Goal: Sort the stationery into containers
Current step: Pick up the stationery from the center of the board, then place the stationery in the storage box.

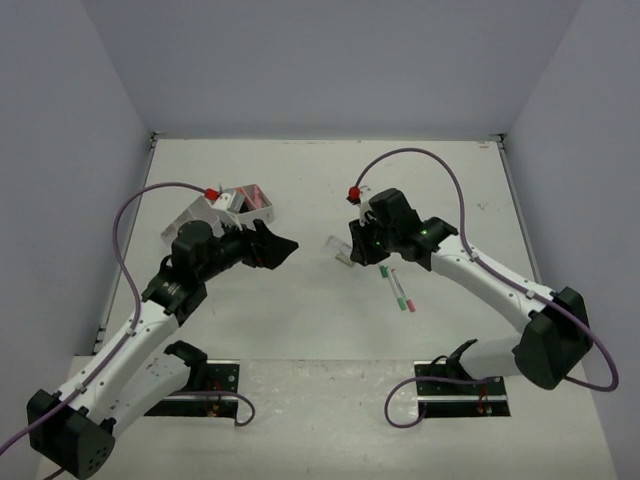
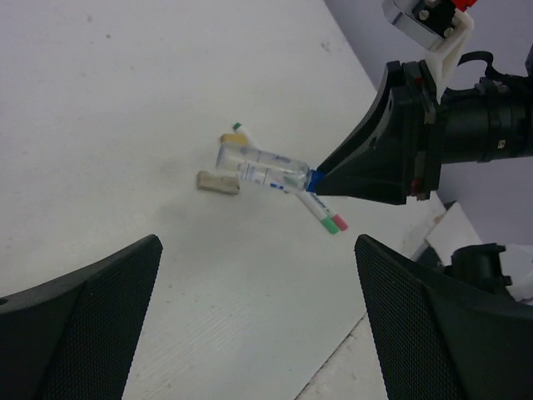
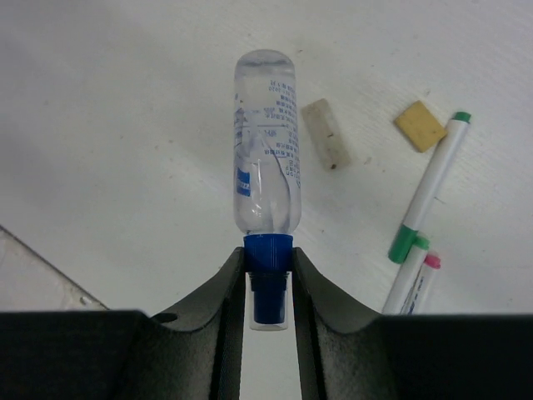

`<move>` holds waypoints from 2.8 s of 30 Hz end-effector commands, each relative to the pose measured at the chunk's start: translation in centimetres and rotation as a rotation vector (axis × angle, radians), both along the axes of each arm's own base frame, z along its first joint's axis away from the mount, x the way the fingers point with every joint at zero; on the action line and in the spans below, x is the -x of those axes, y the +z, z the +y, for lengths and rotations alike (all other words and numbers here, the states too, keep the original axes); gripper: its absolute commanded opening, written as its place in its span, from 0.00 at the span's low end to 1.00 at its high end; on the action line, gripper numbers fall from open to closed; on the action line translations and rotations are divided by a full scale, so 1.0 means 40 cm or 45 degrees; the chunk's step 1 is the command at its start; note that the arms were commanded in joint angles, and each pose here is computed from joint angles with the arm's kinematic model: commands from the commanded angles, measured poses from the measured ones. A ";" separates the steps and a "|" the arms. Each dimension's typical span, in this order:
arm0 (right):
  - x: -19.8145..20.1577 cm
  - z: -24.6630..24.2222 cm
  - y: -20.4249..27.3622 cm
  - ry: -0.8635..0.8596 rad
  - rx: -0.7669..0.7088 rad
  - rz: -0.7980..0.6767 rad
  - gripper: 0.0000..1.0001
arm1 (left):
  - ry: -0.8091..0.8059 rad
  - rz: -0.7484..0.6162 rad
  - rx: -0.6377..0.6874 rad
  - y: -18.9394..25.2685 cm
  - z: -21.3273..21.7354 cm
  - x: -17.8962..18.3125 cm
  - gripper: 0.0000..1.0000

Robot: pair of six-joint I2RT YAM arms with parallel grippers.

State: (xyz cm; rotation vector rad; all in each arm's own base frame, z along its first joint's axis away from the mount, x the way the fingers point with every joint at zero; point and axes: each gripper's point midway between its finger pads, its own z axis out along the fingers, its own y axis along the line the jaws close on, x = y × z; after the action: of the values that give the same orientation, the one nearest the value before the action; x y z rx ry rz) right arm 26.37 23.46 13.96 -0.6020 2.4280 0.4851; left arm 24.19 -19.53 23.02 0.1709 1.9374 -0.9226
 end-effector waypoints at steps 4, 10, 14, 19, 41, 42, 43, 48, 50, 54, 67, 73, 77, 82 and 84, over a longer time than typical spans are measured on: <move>0.134 0.055 0.141 0.271 -0.270 -0.046 0.00 | -0.224 0.140 0.378 0.006 -0.135 -0.017 1.00; 0.100 0.048 0.079 0.188 -0.166 -0.005 0.00 | -0.087 0.164 0.266 -0.053 -0.148 -0.068 1.00; 0.095 0.059 0.019 0.163 -0.139 0.047 0.00 | 0.002 0.143 0.284 -0.061 -0.120 -0.072 1.00; 0.071 0.066 0.001 0.084 -0.140 0.007 0.00 | -0.018 0.107 0.215 -0.076 -0.111 -0.060 1.00; 0.124 0.094 0.241 0.198 -0.232 -0.154 0.00 | -0.509 -0.706 0.006 -0.022 -0.241 0.098 1.00; 0.129 0.094 0.249 0.208 -0.238 -0.155 0.00 | -0.518 -0.750 -0.012 -0.015 -0.244 0.104 1.00; 0.135 0.094 0.258 0.218 -0.245 -0.157 0.00 | -0.526 -0.794 -0.029 -0.008 -0.248 0.109 1.00; 0.157 0.100 0.296 0.262 -0.262 -0.168 0.00 | -0.494 -0.895 -0.118 0.003 -0.264 0.103 1.00; 0.167 0.105 0.301 0.280 -0.266 -0.167 0.00 | -0.485 -0.889 -0.147 0.015 -0.278 0.088 0.96; 0.182 0.113 0.313 0.304 -0.270 -0.175 0.00 | -0.505 -0.812 -0.226 -0.008 -0.308 0.059 0.73; 0.177 0.118 0.327 0.298 -0.253 -0.213 0.00 | -0.654 -0.746 -0.210 -0.008 -0.340 0.096 0.22; 0.169 0.121 0.331 0.282 -0.268 -0.229 0.00 | -0.636 -0.749 -0.198 0.005 -0.335 0.097 0.00; 0.154 0.115 0.330 0.231 -0.264 -0.255 0.13 | -0.540 -0.766 -0.185 0.033 -0.315 0.079 0.00; 0.130 0.093 0.341 0.113 -0.288 -0.310 0.99 | -0.384 -0.736 -0.186 0.046 -0.283 0.044 0.00; 0.122 0.084 0.347 0.079 -0.285 -0.329 0.99 | -0.350 -0.726 -0.188 0.047 -0.276 0.036 0.00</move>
State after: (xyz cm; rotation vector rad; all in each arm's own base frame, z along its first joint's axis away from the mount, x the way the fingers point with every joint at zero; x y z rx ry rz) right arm 21.43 27.25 26.03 -0.6803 2.1367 0.6440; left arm 20.65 -31.82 22.01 0.8774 1.4967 -0.8623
